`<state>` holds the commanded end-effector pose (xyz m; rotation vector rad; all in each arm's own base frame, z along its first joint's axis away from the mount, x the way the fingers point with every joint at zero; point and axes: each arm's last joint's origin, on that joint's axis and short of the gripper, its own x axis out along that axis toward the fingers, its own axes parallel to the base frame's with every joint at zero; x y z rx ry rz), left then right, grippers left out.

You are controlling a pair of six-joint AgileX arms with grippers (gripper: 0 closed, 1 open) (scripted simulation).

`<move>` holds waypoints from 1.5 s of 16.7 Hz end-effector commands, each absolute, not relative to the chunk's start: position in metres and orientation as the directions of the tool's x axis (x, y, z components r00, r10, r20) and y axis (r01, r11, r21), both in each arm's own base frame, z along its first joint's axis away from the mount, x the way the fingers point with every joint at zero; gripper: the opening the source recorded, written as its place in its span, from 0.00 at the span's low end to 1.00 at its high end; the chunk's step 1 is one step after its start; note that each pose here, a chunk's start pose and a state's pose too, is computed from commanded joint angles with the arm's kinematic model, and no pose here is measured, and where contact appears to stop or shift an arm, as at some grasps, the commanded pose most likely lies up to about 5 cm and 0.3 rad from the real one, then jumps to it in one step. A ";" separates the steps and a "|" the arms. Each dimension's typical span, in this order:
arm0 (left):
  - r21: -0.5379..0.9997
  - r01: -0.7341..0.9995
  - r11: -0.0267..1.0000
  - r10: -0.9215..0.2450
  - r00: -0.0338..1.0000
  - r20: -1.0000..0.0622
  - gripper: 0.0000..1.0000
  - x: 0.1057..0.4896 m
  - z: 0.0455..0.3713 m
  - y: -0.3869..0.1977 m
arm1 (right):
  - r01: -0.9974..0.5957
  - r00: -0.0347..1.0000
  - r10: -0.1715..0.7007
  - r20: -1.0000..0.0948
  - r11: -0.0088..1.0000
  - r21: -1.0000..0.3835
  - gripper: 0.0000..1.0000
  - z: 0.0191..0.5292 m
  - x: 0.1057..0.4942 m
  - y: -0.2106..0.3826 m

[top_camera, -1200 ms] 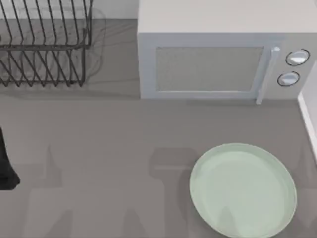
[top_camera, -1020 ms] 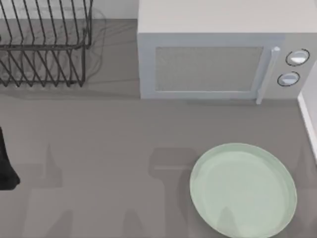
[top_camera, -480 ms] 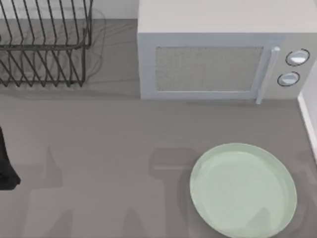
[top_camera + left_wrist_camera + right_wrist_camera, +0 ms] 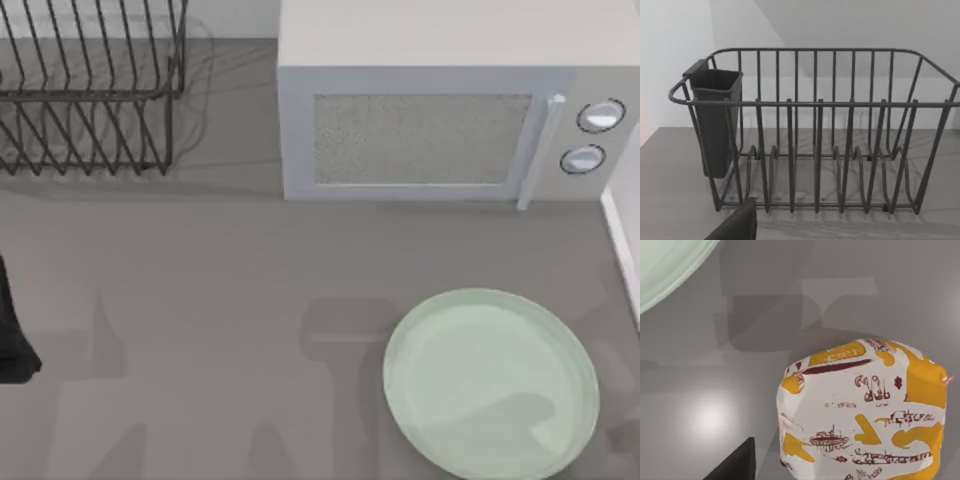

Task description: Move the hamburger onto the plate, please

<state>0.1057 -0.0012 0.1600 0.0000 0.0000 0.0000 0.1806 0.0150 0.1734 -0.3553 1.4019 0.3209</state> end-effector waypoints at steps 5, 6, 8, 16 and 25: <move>0.000 0.000 1.000 0.000 1.000 0.000 1.00 0.106 0.160 -0.001 | -0.473 -0.002 -0.004 -1.000 0.881 -0.003 1.00 0.172 0.196 0.018; 0.000 0.000 1.000 0.000 1.000 0.000 1.00 0.106 0.160 -0.001 | -0.473 -0.002 -0.004 -1.000 0.881 -0.003 1.00 0.172 0.196 0.018; 0.000 0.000 1.000 0.000 1.000 0.000 1.00 0.106 0.160 -0.001 | -0.473 -0.002 -0.004 -1.000 0.881 -0.003 1.00 0.172 0.196 0.018; 0.000 0.000 1.000 0.000 1.000 0.000 1.00 0.106 0.160 -0.001 | -0.472 0.008 -0.003 -1.000 0.882 -0.006 1.00 0.127 0.200 0.018; 0.000 0.000 1.000 0.000 1.000 0.000 1.00 0.106 0.160 -0.001 | -0.473 -0.002 -0.004 -1.000 0.881 -0.003 1.00 0.092 0.195 0.018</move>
